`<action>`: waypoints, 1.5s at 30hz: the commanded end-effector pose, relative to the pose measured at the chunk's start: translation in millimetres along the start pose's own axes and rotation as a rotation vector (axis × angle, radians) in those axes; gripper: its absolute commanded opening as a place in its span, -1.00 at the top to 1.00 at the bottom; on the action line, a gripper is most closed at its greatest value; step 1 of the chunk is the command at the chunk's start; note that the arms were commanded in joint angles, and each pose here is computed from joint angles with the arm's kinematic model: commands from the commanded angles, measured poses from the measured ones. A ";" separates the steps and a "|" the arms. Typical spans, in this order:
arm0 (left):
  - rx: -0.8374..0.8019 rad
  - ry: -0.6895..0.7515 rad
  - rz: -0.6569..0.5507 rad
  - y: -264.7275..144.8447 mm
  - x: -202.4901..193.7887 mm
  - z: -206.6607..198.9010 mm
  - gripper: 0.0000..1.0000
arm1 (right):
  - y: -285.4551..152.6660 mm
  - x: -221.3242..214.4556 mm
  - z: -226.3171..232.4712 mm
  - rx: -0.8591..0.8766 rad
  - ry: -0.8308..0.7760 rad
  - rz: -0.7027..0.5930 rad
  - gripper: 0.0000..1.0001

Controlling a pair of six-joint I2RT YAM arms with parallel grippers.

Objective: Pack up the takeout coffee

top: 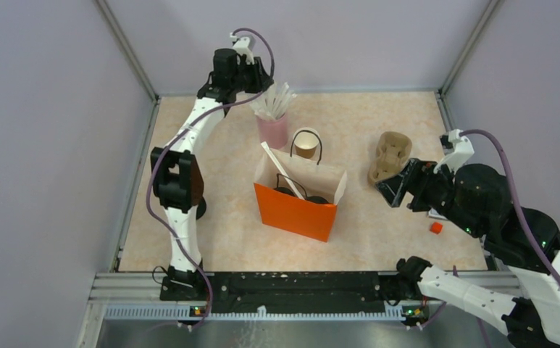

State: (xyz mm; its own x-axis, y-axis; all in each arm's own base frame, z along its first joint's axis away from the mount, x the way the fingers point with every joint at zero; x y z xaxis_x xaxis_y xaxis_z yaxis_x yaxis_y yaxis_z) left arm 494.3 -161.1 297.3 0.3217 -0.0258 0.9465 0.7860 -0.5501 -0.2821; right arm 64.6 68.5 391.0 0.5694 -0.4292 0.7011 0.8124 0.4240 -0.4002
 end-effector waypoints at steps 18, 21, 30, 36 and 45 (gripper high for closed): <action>-0.011 0.085 -0.090 29.1 12.3 11.5 0.48 | -5.5 7.5 5.2 0.000 0.038 -0.023 -0.57; -0.013 0.091 -0.083 31.6 10.0 12.7 0.46 | -4.6 7.6 5.4 -0.003 0.032 -0.021 -0.57; 0.003 0.111 -0.070 29.6 8.0 14.1 0.65 | -4.0 9.0 6.5 -0.001 0.024 -0.026 -0.57; -0.018 0.131 -0.119 20.9 24.3 8.6 1.00 | -2.7 8.7 7.1 0.002 0.024 -0.024 -0.57; -0.028 0.148 -0.215 -12.2 66.2 -7.9 1.00 | 0.8 6.6 6.3 0.005 0.026 -0.028 -0.57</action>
State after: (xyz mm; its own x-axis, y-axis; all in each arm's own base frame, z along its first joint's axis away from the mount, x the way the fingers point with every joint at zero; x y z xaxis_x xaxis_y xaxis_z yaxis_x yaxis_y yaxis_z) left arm 522.6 -165.6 282.8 0.2621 -0.0811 0.9616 0.7869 -0.5588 -0.2616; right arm 64.6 69.6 390.2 0.5878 -0.4348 0.6822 0.8034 0.4132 -0.4288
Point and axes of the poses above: each gripper's point midway between its finger pads, its own y axis out along the fingers, its own z axis along the line the jaws close on, x = y × z, the point moved 10 cm from there along -y, back along the fingers, and after that the axes turned 12 degrees about y, right-handed, at the moved point
